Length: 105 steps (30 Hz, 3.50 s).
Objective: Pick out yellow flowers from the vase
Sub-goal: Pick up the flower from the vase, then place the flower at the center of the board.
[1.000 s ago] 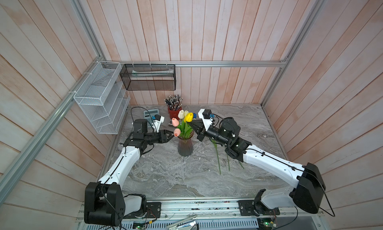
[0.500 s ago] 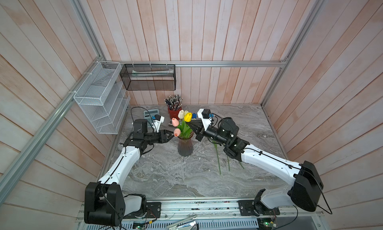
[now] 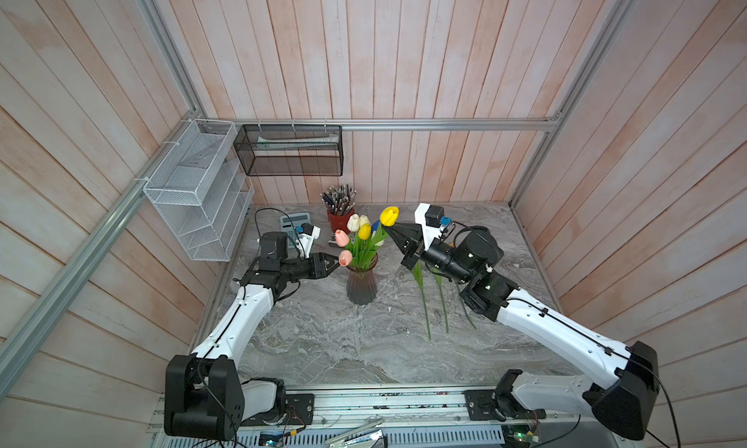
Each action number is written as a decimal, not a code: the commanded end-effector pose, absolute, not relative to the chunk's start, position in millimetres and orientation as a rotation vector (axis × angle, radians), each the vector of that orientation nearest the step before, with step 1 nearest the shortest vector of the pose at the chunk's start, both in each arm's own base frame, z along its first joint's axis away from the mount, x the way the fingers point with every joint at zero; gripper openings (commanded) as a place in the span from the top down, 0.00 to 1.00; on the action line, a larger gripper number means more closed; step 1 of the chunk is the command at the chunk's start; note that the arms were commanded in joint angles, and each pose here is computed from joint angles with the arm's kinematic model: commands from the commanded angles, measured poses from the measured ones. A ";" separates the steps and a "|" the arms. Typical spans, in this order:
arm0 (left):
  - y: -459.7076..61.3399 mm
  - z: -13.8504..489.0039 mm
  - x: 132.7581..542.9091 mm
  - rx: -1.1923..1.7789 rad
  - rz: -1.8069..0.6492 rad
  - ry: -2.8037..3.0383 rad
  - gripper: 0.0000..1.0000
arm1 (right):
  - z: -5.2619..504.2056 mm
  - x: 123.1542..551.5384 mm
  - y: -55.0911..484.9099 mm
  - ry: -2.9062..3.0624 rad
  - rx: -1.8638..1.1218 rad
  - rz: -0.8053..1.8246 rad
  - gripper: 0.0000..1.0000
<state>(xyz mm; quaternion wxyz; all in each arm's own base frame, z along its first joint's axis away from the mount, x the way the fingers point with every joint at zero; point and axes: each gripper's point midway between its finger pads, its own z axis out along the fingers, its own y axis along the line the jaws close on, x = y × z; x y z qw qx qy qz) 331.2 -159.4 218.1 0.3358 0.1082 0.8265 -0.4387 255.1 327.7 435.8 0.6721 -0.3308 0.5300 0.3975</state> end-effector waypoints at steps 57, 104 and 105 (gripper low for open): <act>-149.1 239.2 338.5 0.298 -1.078 2.086 0.52 | 393.8 325.9 202.5 2.044 -0.400 0.943 1.00; -145.8 239.9 337.5 0.289 -1.104 2.073 0.52 | 105.1 408.5 249.4 2.571 -0.438 1.250 0.98; -145.8 239.7 337.6 0.288 -1.104 2.074 0.52 | 102.9 408.6 250.7 2.576 -0.436 1.249 0.98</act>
